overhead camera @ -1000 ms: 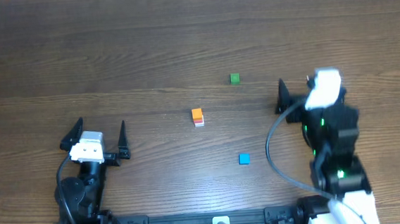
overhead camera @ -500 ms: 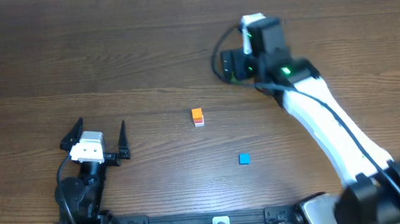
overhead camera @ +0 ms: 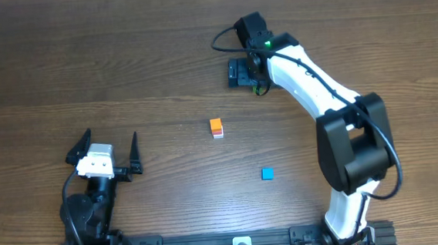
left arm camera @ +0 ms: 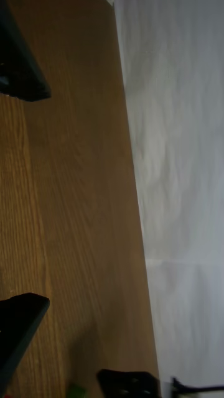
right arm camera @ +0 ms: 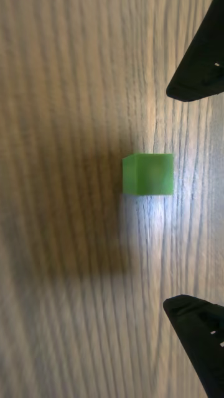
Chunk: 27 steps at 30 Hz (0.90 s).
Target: Stack Cubes
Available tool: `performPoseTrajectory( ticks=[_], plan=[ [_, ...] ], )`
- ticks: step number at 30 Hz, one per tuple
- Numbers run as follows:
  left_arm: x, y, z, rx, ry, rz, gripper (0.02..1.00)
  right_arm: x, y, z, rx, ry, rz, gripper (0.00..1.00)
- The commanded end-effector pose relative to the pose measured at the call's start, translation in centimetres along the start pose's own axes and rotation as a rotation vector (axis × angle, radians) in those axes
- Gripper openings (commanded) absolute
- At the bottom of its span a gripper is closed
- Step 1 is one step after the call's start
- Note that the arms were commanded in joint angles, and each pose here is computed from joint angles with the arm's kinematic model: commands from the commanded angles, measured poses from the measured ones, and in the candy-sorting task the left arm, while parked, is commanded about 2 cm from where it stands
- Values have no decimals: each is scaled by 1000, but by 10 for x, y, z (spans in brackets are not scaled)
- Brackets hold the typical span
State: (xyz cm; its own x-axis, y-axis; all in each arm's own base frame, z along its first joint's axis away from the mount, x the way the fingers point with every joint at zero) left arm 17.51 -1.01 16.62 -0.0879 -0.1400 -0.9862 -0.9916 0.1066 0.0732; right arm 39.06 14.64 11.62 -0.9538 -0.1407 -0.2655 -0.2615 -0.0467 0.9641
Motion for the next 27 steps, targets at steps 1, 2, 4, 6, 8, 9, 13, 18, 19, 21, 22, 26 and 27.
performPoseTrajectory(
  ticks=[1,2,4,6,8,9,13,18,19,21,22,26,27],
  plan=[
    [1,0,1,-1,-11,-2,998,0,-8,3,4,-52,26,991],
    [1,0,1,-1,-11,-2,998,1,-10,2,7,-51,34,991],
    [1,0,1,-1,-11,-2,998,3,-15,2,13,-51,48,991],
    [1,0,1,-1,-11,-2,1000,4,-21,1,22,-49,58,991],
    [1,0,1,-1,-11,-2,998,4,-25,0,31,-39,61,991],
    [1,0,1,-1,-11,-2,998,4,-27,0,33,-31,62,991],
    [1,0,1,-1,-11,-2,998,2,-29,0,30,21,54,991],
    [1,0,1,-1,-11,-2,998,-2,-29,-5,33,41,40,993],
    [1,0,1,-1,-11,-2,998,-2,-29,-6,36,43,39,991],
    [1,0,1,-1,-11,-2,998,-3,-29,-8,36,53,34,991],
    [1,0,1,-1,-11,-2,998,-4,-29,-9,36,57,33,993],
    [1,0,1,-1,-11,-2,998,-4,-30,-11,37,65,34,958],
    [1,0,1,-1,-11,-2,996,-4,-30,-11,37,72,33,932]
  ],
)
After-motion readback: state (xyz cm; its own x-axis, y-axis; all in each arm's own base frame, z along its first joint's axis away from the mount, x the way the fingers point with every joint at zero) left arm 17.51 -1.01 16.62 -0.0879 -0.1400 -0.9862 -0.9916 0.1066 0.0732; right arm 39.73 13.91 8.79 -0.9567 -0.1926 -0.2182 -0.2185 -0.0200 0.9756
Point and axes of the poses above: each gripper's point midway between its finger pads, its own y axis back along the fingers, its own z axis along the line the jaws close on, x = y × z, the point moved 7 cm from there along y, back along the fingers, and after that the axes turned 13 degrees about y, right-handed, at the moved point
